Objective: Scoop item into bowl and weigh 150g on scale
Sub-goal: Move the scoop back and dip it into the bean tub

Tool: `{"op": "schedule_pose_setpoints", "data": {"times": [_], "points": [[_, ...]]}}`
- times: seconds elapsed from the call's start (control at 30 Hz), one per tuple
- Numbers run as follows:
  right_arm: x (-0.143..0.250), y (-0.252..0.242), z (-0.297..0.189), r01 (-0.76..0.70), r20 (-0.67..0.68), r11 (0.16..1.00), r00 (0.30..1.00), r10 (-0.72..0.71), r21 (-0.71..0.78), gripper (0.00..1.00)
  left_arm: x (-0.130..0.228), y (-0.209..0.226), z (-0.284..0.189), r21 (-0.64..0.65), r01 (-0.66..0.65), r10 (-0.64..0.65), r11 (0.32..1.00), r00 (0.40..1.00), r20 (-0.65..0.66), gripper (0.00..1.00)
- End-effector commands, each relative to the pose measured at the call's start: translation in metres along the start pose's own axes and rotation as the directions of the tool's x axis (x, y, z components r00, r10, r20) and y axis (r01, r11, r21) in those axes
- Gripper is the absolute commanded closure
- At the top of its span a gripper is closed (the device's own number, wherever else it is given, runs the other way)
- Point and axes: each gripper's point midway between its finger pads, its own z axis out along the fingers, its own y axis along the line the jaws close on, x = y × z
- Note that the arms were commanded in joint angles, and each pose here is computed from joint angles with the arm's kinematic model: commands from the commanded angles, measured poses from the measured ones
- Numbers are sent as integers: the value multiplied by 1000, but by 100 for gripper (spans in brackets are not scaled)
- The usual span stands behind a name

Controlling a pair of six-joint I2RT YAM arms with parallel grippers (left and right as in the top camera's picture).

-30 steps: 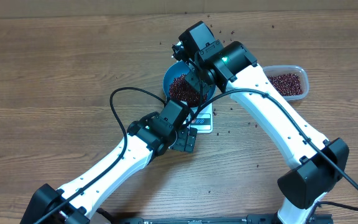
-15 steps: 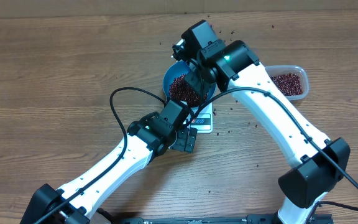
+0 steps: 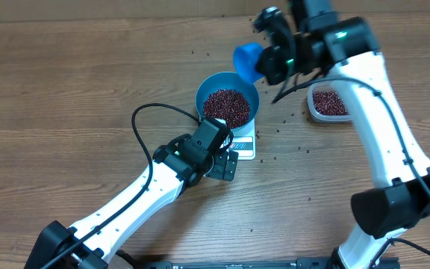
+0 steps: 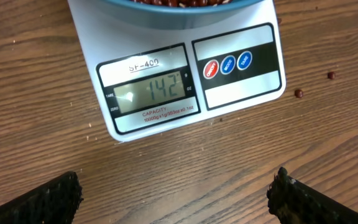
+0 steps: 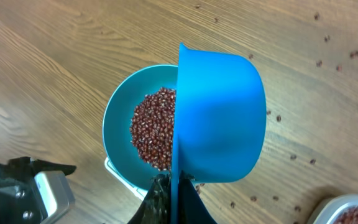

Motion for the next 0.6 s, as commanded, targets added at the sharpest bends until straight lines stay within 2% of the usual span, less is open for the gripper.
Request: {"op": "schedule_pose_setpoints", "data": {"times": [0.0,0.37,0.47,0.57], "points": [[-6,-4,-26,-62,64,993,996,69,-102,96,-2,0,1,-1,-20,20,1000,1000,12,0],[36,-80,-57,-290,9,957,957,290,-12,96,-17,-7,0,25,-6,4,1000,997,75,1],[59,-107,-66,-350,-25,933,935,353,90,96,-17,-7,0,25,-6,4,1000,997,75,1],[85,-136,-74,-439,-53,867,885,463,236,96,-17,-7,0,26,-6,4,1000,997,75,1]]}}
